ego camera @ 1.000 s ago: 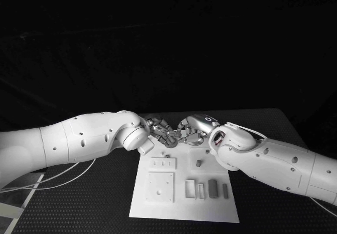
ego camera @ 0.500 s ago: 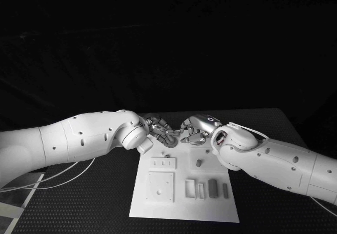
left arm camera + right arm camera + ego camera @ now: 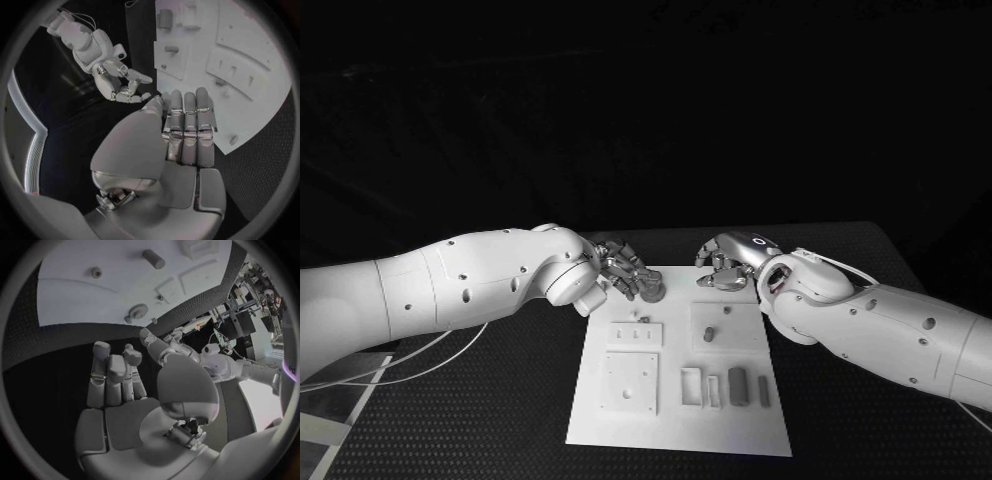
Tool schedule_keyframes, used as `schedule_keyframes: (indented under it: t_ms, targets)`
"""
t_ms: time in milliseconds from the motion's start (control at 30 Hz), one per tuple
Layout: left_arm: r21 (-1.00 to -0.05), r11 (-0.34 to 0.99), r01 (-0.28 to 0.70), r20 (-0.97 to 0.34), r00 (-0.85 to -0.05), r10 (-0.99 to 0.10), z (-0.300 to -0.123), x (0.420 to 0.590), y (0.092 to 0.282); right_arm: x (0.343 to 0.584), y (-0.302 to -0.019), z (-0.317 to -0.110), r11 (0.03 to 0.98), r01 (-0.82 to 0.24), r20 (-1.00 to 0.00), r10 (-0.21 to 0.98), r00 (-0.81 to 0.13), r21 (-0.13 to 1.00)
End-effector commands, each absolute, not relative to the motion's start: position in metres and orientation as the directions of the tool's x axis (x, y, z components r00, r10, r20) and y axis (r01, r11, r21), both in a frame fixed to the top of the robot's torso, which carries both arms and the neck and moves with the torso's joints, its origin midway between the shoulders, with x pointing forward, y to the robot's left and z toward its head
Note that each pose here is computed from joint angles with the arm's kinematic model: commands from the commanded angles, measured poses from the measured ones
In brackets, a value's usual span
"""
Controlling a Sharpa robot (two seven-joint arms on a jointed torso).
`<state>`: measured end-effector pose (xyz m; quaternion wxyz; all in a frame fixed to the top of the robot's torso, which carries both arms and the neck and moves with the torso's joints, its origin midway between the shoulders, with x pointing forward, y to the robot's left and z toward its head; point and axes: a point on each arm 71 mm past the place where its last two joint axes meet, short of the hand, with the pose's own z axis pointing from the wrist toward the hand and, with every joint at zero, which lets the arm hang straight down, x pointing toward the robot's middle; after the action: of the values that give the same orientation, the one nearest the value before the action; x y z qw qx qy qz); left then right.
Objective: Assemble the parts on the task board
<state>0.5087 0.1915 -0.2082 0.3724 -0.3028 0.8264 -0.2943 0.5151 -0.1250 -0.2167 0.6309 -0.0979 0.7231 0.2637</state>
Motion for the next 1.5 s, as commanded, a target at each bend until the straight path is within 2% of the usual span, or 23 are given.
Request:
schedule_keyframes:
  t_ms: [33,300,533,900,1267,1500]
  targets:
    - [-0.660,0.708,-0.252,-0.506,-0.548,-0.666,-0.211,0.507,0.196,0.517,-0.132,-0.216,0.837,-0.462,-0.955,0.233,-0.184,0.293]
    - [-0.600,0.755,-0.265,-0.554,-0.543,-0.631,-0.229,0.497,0.209,0.524,-0.150,-0.212,0.845,-0.418,-0.942,0.276,-0.190,0.332]
    - [-0.575,0.774,-0.264,-0.561,-0.561,-0.609,-0.240,0.491,0.209,0.528,-0.159,-0.206,0.849,-0.397,-0.937,0.297,-0.186,0.348]
    - [-0.527,0.810,-0.256,-0.582,-0.586,-0.564,-0.248,0.489,0.203,0.530,-0.161,-0.205,0.848,-0.389,-0.931,0.308,-0.194,0.361]
    - [-0.422,0.880,-0.218,-0.623,-0.635,-0.457,-0.257,0.485,0.196,0.533,-0.163,-0.202,0.848,-0.377,-0.927,0.317,-0.200,0.371]
    - [-0.389,0.898,-0.203,-0.633,-0.650,-0.421,-0.258,0.485,0.197,0.533,-0.165,-0.201,0.849,-0.374,-0.926,0.318,-0.203,0.373]
